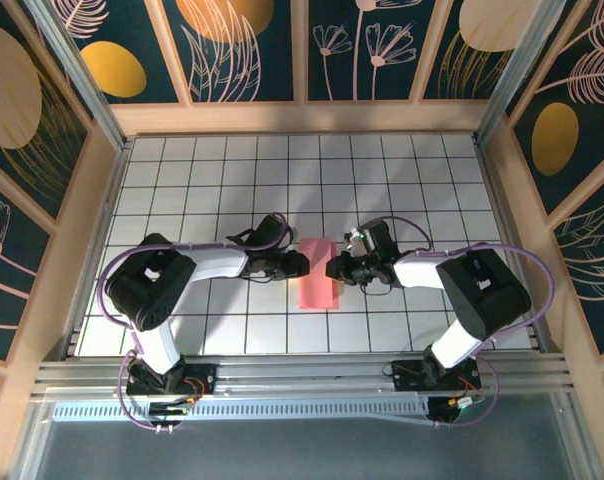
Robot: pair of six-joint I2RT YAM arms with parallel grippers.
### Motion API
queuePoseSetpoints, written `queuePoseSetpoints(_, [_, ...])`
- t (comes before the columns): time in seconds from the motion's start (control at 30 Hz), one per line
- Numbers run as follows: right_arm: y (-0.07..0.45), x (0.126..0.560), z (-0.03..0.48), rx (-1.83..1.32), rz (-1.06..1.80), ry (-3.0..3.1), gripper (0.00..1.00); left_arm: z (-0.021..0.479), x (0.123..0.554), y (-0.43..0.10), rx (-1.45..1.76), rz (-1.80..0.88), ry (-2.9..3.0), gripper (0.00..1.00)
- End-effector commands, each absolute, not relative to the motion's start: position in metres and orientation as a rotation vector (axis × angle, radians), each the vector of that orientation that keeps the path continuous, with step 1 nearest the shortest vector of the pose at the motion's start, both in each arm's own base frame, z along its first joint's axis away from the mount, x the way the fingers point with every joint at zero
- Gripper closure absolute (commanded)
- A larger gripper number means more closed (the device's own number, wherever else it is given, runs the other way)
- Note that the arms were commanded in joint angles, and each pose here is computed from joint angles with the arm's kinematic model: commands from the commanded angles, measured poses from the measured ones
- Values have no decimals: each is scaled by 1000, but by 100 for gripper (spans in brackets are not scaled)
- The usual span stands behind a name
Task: Fold a paper plane with a square sheet of paper (fold left side to right side)
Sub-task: First fold in half a square sheet of paper at the center of the table.
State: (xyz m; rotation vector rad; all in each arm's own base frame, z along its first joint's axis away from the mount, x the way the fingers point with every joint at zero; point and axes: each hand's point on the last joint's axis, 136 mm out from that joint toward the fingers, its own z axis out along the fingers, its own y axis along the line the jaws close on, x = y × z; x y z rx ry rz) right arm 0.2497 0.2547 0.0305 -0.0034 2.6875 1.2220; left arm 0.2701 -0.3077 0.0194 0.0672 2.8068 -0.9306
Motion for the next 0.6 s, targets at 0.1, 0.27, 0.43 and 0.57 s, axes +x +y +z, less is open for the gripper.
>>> queuePoseSetpoints(0.1, [251,255,39,-12,1164,2681,74,-8,258,-299,82,-774,2921,68])
queuePoseSetpoints(0.27, [238,258,44,11,1095,2685,70,-11,256,-301,80,-762,2931,67])
queuePoseSetpoints(0.43, [215,266,54,53,988,2665,66,-12,254,-304,96,-748,2942,63])
queuePoseSetpoints(0.57, [196,272,63,93,930,2633,64,-15,250,-306,106,-731,2957,61])
